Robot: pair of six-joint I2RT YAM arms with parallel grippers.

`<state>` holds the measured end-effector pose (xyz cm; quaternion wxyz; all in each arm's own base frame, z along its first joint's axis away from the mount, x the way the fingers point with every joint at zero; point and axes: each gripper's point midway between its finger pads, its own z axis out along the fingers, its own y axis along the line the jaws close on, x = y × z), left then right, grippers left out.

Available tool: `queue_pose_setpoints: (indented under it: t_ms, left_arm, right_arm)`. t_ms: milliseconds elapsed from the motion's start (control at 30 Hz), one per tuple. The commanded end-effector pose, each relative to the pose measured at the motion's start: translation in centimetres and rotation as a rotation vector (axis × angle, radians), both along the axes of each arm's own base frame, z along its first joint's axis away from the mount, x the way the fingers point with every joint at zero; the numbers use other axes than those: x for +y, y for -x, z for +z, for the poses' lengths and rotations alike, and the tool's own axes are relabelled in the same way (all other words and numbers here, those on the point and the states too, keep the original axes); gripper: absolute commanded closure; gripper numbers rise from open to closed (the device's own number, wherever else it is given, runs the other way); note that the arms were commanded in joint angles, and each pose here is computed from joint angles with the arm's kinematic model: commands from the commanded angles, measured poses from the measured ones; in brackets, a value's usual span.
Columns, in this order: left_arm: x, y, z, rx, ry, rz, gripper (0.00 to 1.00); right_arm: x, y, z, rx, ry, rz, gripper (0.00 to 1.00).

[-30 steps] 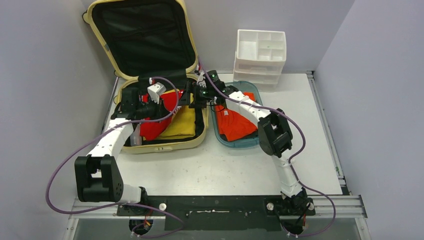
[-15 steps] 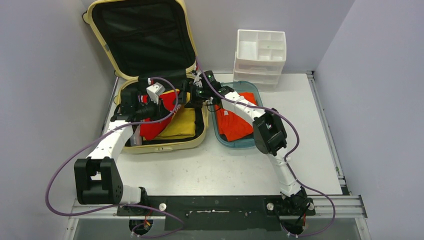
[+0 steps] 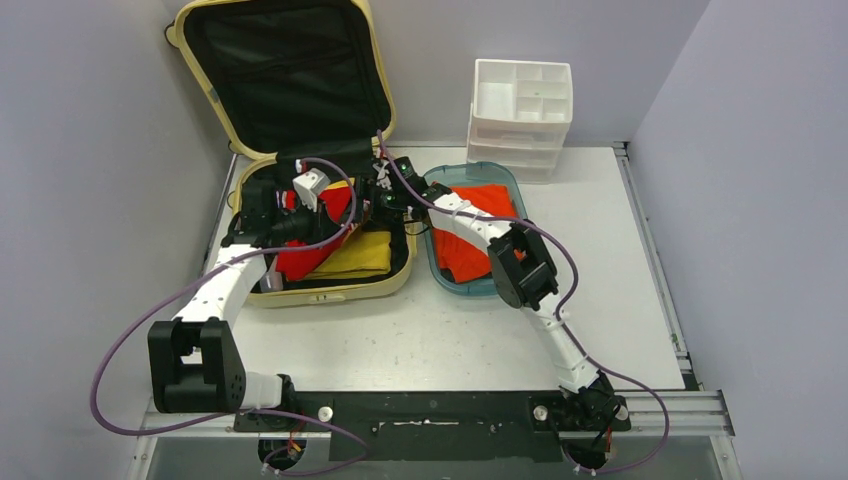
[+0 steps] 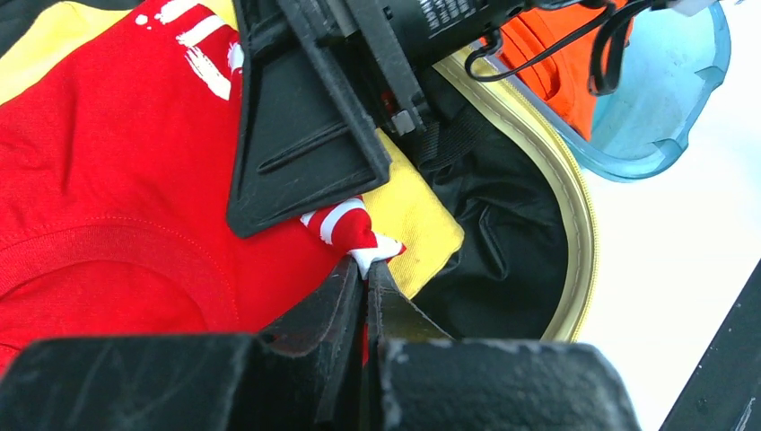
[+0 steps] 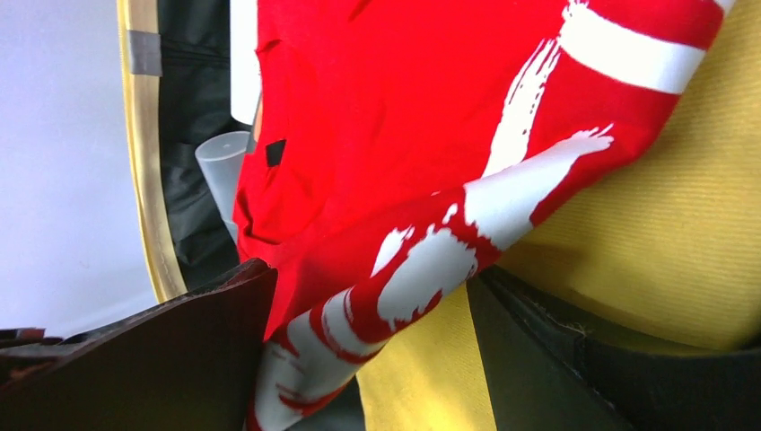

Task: Open, take out, and arrange the luggage
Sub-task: Pick up the clothes from the luggage.

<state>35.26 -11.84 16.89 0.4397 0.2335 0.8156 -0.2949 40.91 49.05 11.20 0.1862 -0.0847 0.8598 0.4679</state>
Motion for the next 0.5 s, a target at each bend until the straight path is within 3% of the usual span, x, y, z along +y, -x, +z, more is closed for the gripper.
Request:
queue_pose_setpoints:
  t_ms: [0, 67, 100, 167, 333, 467]
  left_arm:
    - [-0.7, 0.0, 3.0, -0.104, 0.043, -0.043, 1.0]
    - [-0.8, 0.2, 2.9, -0.098, 0.048, -0.055, 1.0]
    - [-0.9, 0.3, 2.8, -0.095, 0.047, -0.062, 0.94]
    - [-0.9, 0.5, 2.7, -0.09, 0.048, -0.074, 0.79]
    - [-1.2, 1.1, 3.4, -0.098, 0.055, -0.102, 0.28]
    - [-0.3, 1.0, 4.9, -0.112, 0.057, -0.07, 0.21]
  right_arm:
    - [1.0, -0.9, 1.5, -0.032, -0.038, -0.017, 0.21]
    - [1.2, -1.0, 1.5, -0.033, -0.047, -0.012, 0.21]
    - [1.3, -1.1, 1.6, -0.031, -0.054, -0.011, 0.21]
    - [1.5, -0.9, 1.3, -0.016, -0.068, 0.0, 0.21]
    - [2.0, -0.5, 1.3, 0.011, -0.116, 0.033, 0.25]
    - [2.2, -0.2, 1.1, 0.024, -0.137, 0.052, 0.28]
